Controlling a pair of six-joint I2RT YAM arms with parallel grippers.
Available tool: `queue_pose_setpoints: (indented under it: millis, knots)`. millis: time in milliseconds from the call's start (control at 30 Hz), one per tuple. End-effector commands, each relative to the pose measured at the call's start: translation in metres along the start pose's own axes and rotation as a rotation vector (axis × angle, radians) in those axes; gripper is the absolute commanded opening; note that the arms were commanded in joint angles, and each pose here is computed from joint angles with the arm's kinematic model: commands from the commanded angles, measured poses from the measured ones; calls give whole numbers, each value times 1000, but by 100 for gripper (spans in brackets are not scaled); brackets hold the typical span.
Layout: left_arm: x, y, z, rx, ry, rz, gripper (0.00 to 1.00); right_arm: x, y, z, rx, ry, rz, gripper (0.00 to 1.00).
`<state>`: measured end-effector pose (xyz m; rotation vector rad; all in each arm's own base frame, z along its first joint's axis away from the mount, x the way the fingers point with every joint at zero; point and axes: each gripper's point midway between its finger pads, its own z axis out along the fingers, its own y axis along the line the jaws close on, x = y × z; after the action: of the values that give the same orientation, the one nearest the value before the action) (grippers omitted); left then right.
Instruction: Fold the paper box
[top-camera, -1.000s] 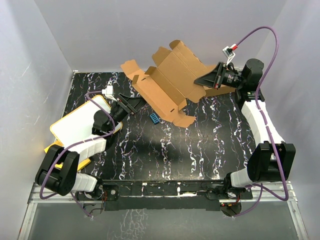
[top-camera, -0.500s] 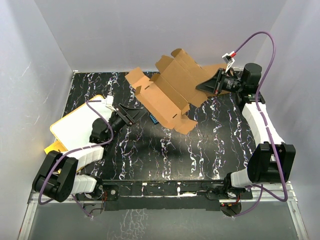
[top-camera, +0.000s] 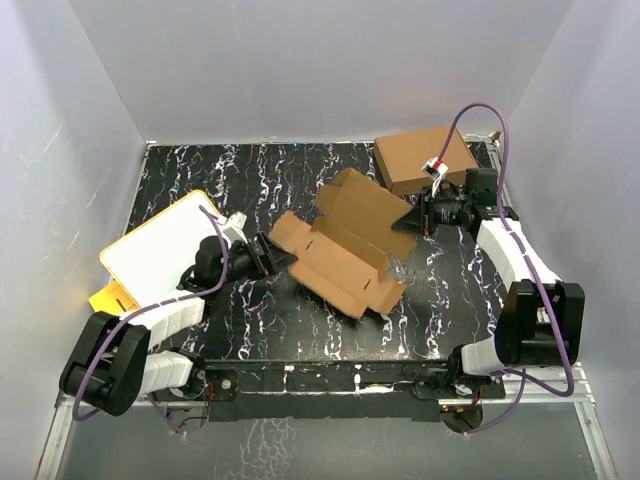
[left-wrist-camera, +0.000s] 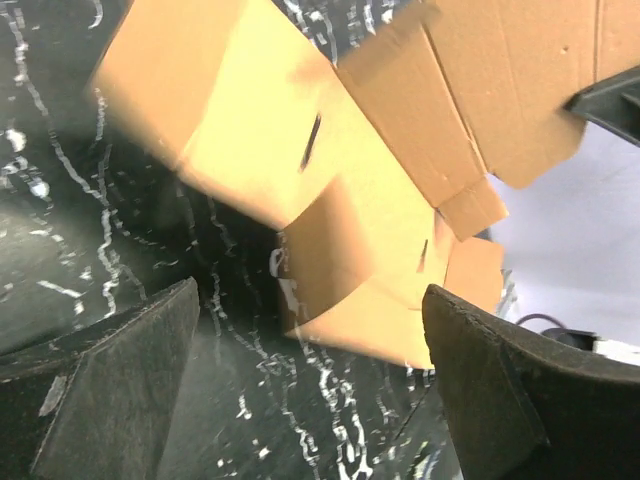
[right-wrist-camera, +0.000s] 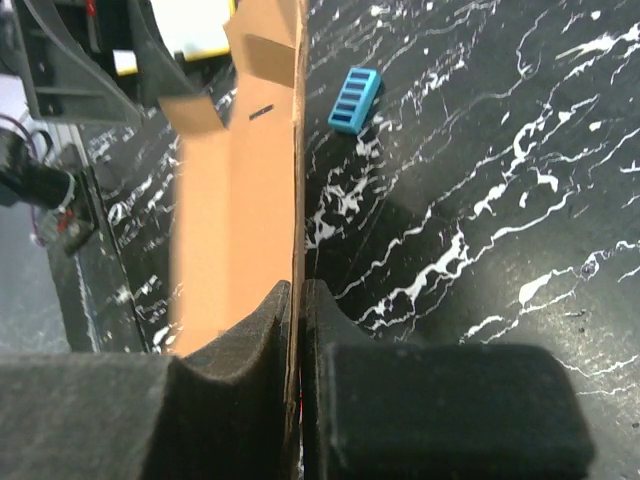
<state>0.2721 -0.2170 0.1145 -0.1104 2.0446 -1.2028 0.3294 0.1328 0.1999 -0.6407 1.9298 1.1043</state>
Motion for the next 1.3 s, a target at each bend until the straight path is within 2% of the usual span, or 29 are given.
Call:
queue_pose_setpoints:
  millis: [0,133,200,267,400,533,767,867,933,1133,1267]
  knots:
    - [-7,11,-8,-109,34,133,90,15,-6,1,-17,29,-159,8]
    - [-9,9,-10,-112,37,149,90,14,2,-1,-68,33,-203,8]
    - [-3,5,-9,-79,55,127,84,14,8,-1,-94,27,-209,8]
    - [7,1,-10,-49,97,83,73,13,12,-2,-104,20,-217,8]
    - [23,7,-12,-102,149,-60,40,17,7,-1,-78,23,-196,8]
    - [52,22,-15,-225,226,-107,29,21,-3,0,-28,37,-169,8]
    - [94,36,-25,-284,326,-77,8,26,-14,1,20,47,-135,8]
    - [110,43,-22,-315,363,-74,6,29,-15,2,19,51,-125,8]
    - [109,37,-14,-277,358,-63,7,31,-14,2,16,52,-118,8]
    - [82,-22,6,-42,287,-52,12,35,-17,3,23,60,-107,8]
    - [68,-28,18,-40,242,-67,17,37,-18,4,20,63,-103,8]
